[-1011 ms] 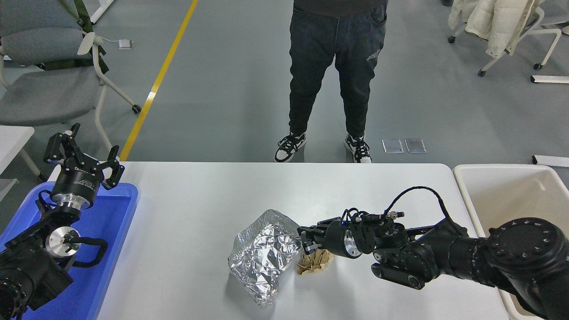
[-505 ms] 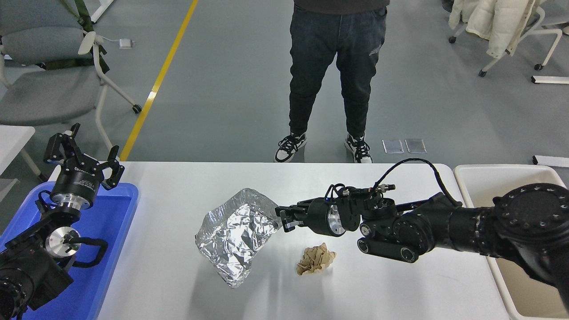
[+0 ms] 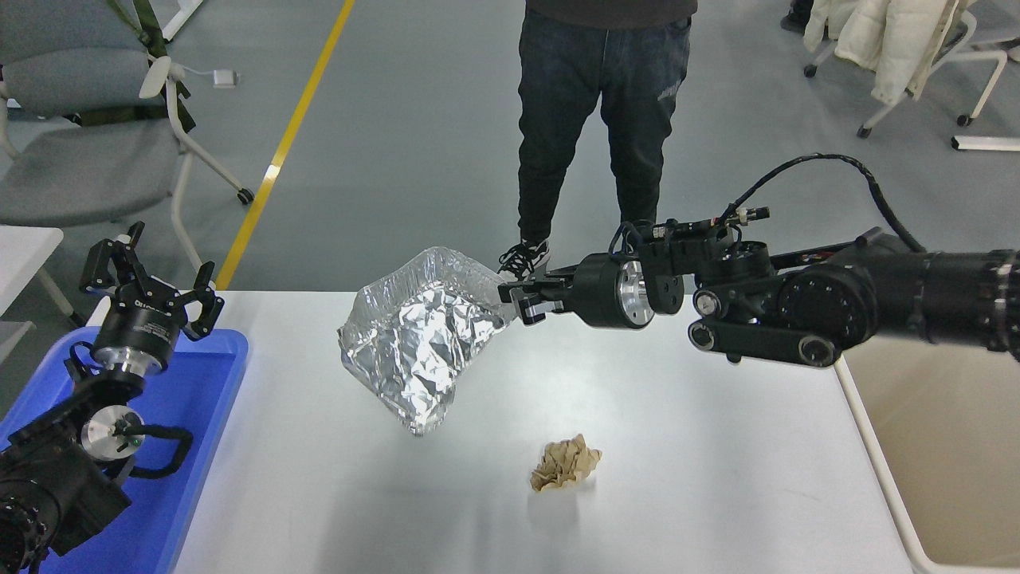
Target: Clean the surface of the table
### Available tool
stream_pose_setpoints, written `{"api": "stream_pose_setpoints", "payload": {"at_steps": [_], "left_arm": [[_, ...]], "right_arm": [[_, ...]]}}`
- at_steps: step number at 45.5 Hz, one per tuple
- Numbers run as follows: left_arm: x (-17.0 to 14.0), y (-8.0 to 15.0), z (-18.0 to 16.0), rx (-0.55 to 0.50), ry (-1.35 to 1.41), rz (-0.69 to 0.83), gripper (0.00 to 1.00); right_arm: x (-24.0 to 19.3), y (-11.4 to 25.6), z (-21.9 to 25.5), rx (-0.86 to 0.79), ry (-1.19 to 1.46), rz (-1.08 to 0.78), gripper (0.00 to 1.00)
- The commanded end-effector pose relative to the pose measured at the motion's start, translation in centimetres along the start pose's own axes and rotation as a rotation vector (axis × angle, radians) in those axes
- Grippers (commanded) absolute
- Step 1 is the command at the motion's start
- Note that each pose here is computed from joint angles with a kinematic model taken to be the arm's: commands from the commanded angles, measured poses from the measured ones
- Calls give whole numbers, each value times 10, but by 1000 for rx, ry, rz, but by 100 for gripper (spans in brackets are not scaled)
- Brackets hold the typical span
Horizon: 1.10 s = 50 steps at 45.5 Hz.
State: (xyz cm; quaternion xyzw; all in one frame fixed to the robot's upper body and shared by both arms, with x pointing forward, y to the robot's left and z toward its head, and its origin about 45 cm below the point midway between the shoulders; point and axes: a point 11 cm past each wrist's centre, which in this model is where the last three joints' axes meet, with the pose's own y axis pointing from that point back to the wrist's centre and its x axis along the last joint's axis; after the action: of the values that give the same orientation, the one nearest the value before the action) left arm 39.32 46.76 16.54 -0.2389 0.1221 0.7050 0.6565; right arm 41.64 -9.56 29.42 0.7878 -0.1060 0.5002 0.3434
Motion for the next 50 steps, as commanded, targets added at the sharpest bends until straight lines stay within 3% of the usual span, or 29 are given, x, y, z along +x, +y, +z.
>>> {"api": "stream_pose_setpoints", "payload": {"at_steps": [1, 15, 33, 44, 50], "left_arm": [[0, 0, 0, 0, 0, 0, 100], [0, 0, 0, 0, 0, 0, 100], [0, 0, 0, 0, 0, 0, 100], [0, 0, 0, 0, 0, 0, 100], [0, 0, 0, 0, -1, 2, 100]], "right_arm": [[31, 38, 19, -50, -9, 50, 0], [20, 109, 81, -190, -92, 96, 0], [-37, 285, 169, -437, -290, 227, 0], [-78, 374, 190, -571, -354, 276, 0], [-101, 405, 205, -644, -416, 308, 0]]}}
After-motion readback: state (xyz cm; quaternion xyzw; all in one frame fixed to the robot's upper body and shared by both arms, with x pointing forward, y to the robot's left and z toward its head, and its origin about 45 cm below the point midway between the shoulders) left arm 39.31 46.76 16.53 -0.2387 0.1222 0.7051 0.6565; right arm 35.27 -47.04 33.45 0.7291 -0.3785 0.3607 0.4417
